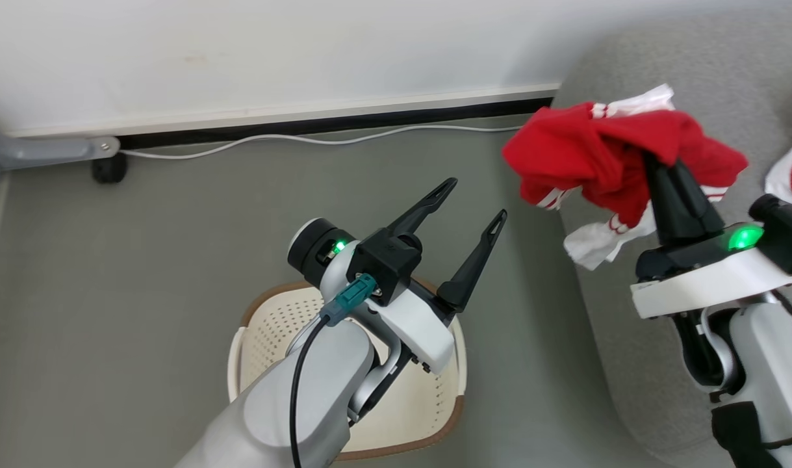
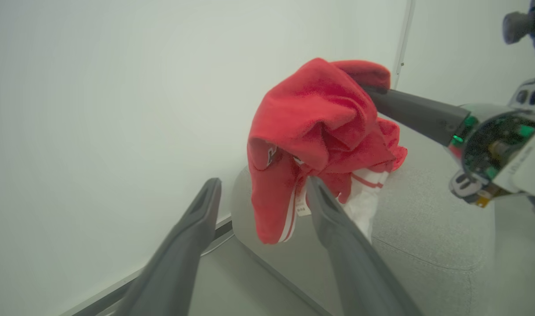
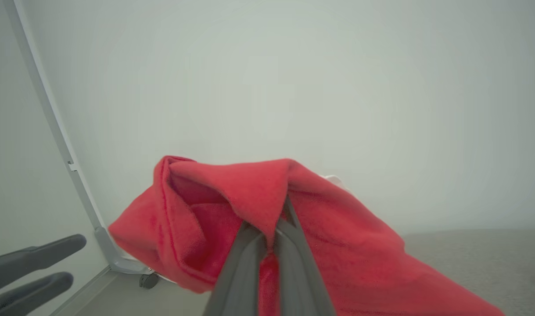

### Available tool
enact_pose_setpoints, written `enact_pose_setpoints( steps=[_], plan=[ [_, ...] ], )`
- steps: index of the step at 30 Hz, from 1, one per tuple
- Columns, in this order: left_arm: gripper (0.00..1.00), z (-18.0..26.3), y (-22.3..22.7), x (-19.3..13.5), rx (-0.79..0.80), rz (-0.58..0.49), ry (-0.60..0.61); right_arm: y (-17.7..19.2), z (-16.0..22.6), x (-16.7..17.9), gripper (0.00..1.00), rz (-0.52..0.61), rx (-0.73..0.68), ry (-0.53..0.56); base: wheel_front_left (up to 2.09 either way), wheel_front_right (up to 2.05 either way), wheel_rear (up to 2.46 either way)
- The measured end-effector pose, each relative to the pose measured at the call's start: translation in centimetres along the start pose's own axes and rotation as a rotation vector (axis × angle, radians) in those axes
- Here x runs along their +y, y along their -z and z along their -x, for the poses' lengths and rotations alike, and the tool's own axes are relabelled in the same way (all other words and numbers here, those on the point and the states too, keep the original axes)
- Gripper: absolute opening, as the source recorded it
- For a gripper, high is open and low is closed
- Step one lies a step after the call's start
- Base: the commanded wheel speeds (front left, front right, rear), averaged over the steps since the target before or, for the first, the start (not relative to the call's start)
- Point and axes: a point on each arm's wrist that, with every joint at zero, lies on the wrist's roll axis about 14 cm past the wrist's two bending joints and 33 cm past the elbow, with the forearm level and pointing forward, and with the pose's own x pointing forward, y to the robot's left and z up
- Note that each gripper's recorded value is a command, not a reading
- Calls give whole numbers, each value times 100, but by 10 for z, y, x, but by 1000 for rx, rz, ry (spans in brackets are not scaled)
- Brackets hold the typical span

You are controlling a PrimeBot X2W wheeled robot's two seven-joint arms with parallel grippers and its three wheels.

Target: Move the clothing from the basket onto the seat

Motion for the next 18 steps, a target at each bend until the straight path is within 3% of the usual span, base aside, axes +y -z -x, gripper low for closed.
enact_pose_setpoints(
  steps=[9, 18],
  plan=[
    [100, -11, 19, -27, 32, 46, 98, -47, 34, -59, 0, 60, -95, 182, 0, 0, 0],
    [100, -24, 24, -67, 32, 76, 209, -83, 86, -96, 0, 111, -154, 339, 0, 0, 0]
  ],
)
